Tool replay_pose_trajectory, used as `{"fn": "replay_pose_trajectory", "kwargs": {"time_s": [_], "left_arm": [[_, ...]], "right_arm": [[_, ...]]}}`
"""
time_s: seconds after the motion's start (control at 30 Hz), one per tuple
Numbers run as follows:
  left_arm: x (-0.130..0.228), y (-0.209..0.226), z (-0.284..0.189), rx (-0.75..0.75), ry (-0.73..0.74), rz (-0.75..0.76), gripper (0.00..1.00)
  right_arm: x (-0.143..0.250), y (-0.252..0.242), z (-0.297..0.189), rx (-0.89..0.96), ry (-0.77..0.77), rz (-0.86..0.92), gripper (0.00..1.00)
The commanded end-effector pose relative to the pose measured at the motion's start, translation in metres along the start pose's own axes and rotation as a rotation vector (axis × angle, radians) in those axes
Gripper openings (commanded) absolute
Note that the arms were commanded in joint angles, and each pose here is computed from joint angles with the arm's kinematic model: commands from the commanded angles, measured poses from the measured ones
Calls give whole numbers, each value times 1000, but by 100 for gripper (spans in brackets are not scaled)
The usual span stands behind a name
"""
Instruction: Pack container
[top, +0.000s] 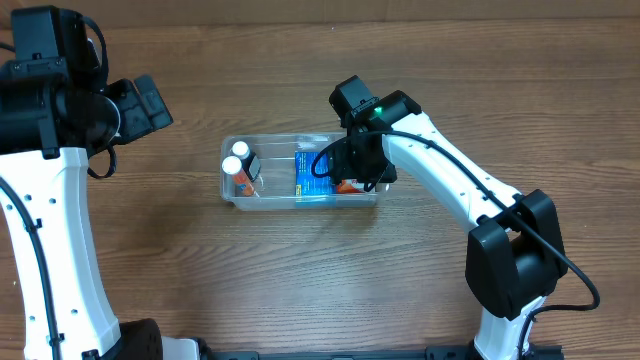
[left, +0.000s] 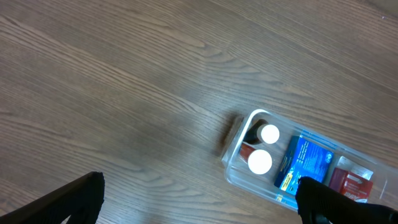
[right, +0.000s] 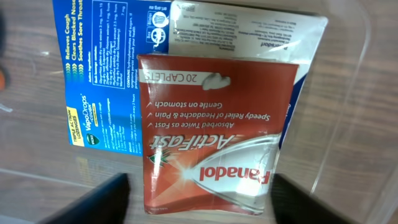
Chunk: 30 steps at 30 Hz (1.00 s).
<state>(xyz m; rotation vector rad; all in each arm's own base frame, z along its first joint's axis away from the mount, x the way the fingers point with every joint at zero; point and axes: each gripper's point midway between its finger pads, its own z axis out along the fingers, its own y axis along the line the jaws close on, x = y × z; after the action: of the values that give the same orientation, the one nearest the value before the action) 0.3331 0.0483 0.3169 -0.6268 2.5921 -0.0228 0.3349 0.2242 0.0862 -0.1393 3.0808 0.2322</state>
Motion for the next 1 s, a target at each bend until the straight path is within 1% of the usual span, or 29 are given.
{"fn": "replay_pose_trajectory", "kwargs": {"time_s": [0.0,0.03,0.07,0.1,0.13,0.17,0.83,0.97], "left_arm": [[-1,2,-1,-3,-4,11,100],[-1,2,-1,-3,-4,11,100],[-1,2,-1,-3,-4,11,100],[-1,2,-1,-3,-4,11,100],[-1,2,-1,-3,-4,11,100],[-1,2,-1,-3,-4,11,100],[-1,2,-1,-3,-4,11,100],[0,2,-1,-3,-4,11,100]], "right_arm": [[-11,5,-19,-23,-60,-33,42],[-12,6,-21,-25,-65,-36,33],[-12,6,-22,-27,-67,-35,19],[-11,8,-22,-30,-64,-37,11],[-10,9,-21,-35,-60,-39,7],[-9,10,-21,-39,-58,-40,6],[-17,20,-12,-78,-95,-72,5],[-13,20,6,-68,-71,-79,5]]}}
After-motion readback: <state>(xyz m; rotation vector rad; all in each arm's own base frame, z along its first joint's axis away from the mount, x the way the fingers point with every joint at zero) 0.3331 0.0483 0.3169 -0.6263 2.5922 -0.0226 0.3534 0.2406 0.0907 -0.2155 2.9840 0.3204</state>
